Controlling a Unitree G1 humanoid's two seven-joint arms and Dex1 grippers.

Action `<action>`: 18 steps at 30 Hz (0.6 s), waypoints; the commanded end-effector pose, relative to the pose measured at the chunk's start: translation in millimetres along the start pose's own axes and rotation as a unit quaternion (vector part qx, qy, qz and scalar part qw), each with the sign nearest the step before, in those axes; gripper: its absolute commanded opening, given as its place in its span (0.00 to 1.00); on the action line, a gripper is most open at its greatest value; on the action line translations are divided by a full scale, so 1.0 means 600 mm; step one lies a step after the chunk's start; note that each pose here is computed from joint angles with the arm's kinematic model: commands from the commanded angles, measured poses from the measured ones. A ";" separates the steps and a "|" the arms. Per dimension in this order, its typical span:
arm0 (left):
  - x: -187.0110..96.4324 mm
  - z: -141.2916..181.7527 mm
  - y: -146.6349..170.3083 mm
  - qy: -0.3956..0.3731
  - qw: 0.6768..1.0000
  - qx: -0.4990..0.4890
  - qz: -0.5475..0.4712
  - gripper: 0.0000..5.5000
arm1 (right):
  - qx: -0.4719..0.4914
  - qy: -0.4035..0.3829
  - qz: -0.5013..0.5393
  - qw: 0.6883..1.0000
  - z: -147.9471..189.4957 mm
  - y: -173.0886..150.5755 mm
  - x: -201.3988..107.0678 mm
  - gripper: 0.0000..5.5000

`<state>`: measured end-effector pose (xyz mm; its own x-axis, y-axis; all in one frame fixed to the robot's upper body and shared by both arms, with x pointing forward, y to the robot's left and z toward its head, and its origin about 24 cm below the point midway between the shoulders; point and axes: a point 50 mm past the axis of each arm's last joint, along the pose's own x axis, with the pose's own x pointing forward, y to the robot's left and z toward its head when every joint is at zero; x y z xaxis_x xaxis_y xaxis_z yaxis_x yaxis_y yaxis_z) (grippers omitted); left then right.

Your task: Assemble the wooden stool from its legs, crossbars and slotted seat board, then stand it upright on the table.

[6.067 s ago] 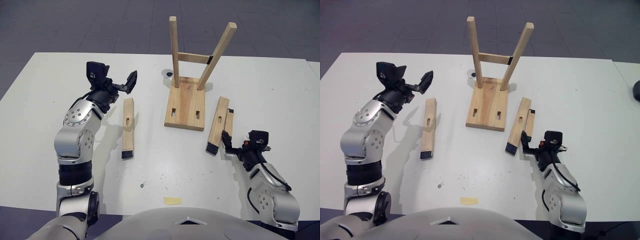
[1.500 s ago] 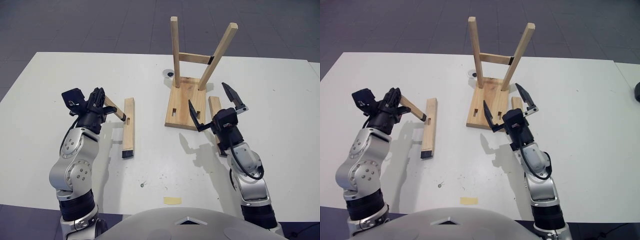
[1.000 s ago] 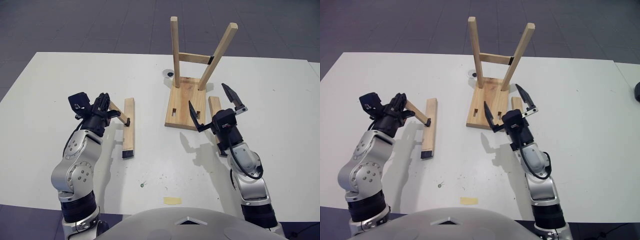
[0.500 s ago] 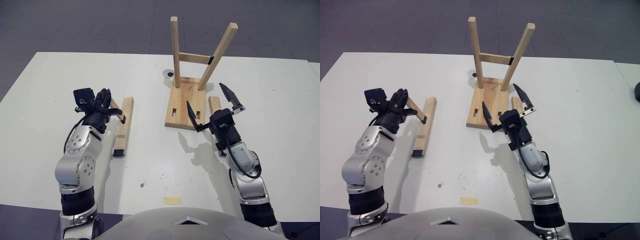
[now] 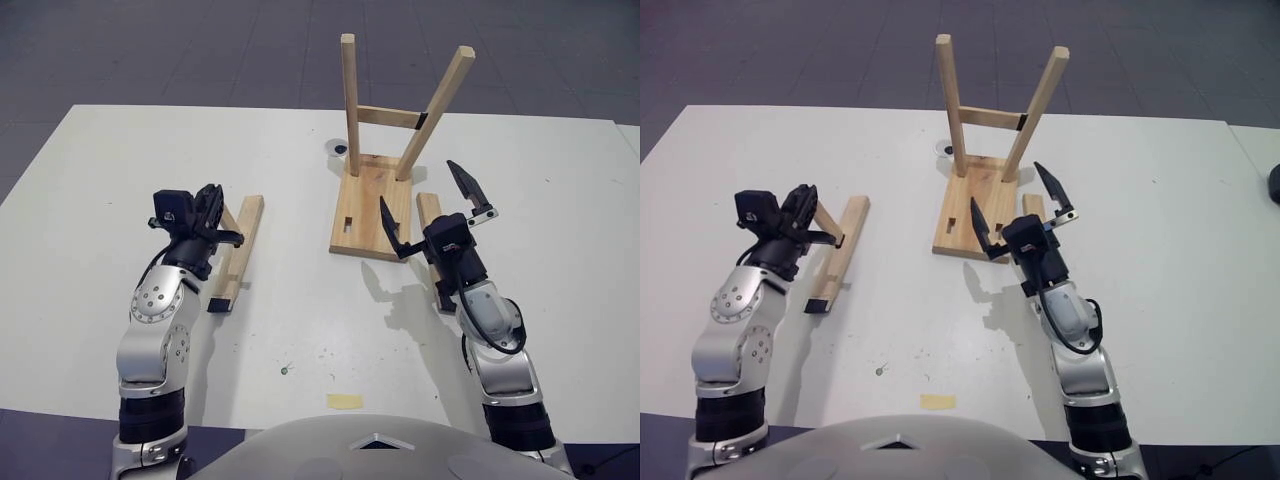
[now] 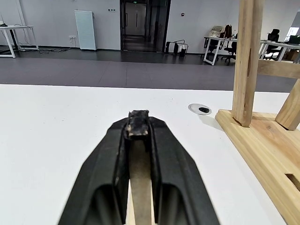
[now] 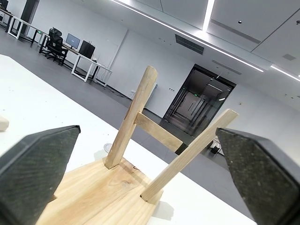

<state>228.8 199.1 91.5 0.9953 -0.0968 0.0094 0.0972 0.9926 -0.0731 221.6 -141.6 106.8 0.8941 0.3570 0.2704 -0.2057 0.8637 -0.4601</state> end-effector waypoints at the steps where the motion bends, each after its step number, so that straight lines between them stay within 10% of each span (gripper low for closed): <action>1: -0.043 -0.086 0.006 0.110 0.994 -0.003 -0.008 0.08 | -0.015 -0.003 -0.004 1.000 0.001 -0.016 0.009 0.98; 18: -0.033 -0.073 0.011 0.067 0.998 0.006 -0.015 0.19 | -0.021 -0.003 -0.003 1.000 0.001 -0.017 0.011 0.98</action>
<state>217.7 201.6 63.7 0.9879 -0.1525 -0.0290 0.1509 0.9872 -0.0514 230.2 -150.1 114.7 0.8934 0.3456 0.2871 -0.1724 0.8539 -0.4911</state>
